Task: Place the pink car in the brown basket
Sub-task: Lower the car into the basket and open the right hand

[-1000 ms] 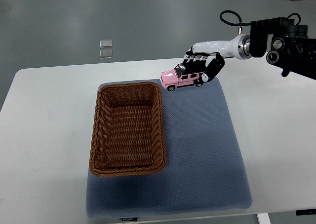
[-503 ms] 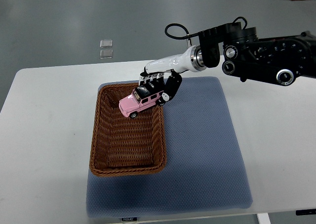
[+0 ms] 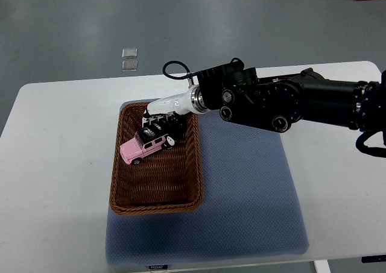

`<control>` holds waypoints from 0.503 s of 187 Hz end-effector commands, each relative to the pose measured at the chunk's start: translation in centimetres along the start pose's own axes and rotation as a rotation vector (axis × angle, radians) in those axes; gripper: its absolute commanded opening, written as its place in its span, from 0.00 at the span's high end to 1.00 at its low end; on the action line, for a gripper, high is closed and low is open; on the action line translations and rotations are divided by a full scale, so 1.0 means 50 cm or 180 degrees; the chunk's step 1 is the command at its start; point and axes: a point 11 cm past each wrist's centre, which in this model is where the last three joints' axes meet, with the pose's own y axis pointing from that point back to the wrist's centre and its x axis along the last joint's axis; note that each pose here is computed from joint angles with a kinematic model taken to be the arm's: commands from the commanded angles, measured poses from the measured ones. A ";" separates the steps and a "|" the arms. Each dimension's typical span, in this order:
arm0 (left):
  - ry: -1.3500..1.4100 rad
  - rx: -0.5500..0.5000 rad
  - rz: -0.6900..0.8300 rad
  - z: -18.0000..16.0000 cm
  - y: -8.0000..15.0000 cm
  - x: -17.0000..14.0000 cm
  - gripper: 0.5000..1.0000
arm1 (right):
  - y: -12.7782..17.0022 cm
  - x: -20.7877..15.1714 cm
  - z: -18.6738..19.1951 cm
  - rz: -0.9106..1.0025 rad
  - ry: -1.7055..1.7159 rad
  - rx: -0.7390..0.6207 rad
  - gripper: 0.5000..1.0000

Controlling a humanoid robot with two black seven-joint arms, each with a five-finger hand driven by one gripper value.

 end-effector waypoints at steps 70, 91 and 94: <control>-0.0001 -0.0004 0.0000 0.002 0.000 0.000 0.00 | -0.013 -0.043 0.082 0.0039 -0.0060 -0.0298 1.00; 0.0000 0.0000 0.0000 0.000 0.000 0.000 0.00 | -0.014 -0.043 0.083 0.0077 -0.0064 -0.0298 1.00; 0.0000 0.0000 0.0000 0.000 0.000 0.000 0.00 | -0.014 -0.042 0.083 0.0081 -0.0063 -0.0298 1.00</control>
